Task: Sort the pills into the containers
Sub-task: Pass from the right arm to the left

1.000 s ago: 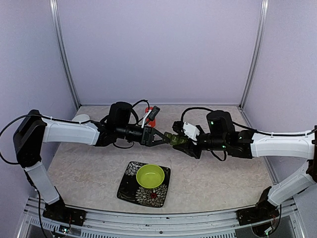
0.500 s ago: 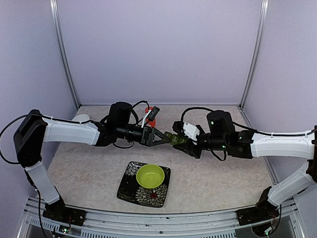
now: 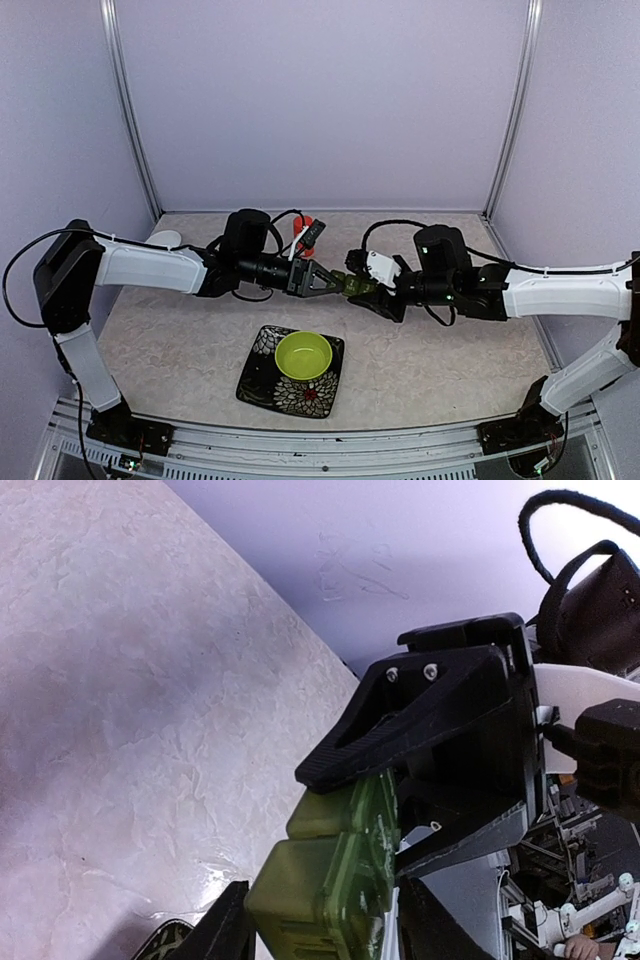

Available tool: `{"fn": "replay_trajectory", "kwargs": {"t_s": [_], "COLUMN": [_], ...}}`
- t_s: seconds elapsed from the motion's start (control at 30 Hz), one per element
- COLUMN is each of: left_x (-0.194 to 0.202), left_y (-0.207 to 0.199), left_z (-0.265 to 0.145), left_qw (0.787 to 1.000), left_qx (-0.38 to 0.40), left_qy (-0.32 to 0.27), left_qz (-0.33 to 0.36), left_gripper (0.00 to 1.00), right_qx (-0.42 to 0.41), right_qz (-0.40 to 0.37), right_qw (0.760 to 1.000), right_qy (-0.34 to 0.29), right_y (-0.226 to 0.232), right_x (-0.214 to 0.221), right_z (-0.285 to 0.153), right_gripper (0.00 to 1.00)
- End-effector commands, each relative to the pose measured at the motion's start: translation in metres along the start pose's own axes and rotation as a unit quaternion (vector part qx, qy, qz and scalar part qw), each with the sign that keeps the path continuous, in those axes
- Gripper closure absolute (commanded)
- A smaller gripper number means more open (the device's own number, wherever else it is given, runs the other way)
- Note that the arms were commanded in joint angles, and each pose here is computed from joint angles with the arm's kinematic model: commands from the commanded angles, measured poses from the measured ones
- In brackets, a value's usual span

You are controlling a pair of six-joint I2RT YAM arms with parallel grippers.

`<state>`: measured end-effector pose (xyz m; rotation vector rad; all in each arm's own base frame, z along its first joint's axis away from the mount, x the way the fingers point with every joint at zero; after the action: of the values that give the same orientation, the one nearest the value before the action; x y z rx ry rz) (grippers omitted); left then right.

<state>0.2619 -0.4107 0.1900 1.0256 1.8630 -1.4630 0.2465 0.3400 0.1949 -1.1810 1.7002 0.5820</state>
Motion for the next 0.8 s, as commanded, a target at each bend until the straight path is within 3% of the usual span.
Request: {"fn": "replay_trajectory", "kwargs": {"t_s": [0.0, 0.1, 0.33, 0.7, 0.77], "left_x": [-0.011, -0.011, -0.007, 0.000, 0.000], "left_y": [-0.005, -0.003, 0.002, 0.007, 0.006], "left_z": [0.001, 0.001, 0.000, 0.002, 0.002], "left_qw": [1.000, 1.000, 0.999, 0.998, 0.998], "left_qx": [0.021, 0.020, 0.029, 0.035, 0.036], "left_qy": [-0.015, -0.015, -0.018, -0.022, -0.021], "left_qz": [0.009, 0.005, -0.017, -0.051, -0.051], "left_gripper": [0.52, 0.53, 0.67, 0.67, 0.67], "right_qx": [-0.007, -0.006, -0.005, 0.012, 0.013], "right_qz": [-0.009, -0.013, -0.024, -0.074, -0.072], "right_qw": [1.000, 1.000, 1.000, 0.997, 0.997], "right_qy": [0.006, 0.011, 0.008, -0.011, -0.006], "right_y": [0.006, 0.007, 0.010, 0.020, 0.020], "right_x": [0.001, 0.004, 0.003, -0.001, 0.001], "right_z": [0.005, 0.008, 0.009, 0.009, 0.011], "right_gripper": [0.72, 0.72, 0.70, 0.72, 0.67]}}
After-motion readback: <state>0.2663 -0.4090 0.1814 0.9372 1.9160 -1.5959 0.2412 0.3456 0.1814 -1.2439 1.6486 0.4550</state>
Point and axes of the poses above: each gripper's point midway between its finger pads, its own z axis out along the fingers, its own y axis along the line the jaws close on, x = y × z, the point moved 1 cm from there along -z, back along the fingers, and after that the axes turned 13 degrees about z, right-handed, at the moved point
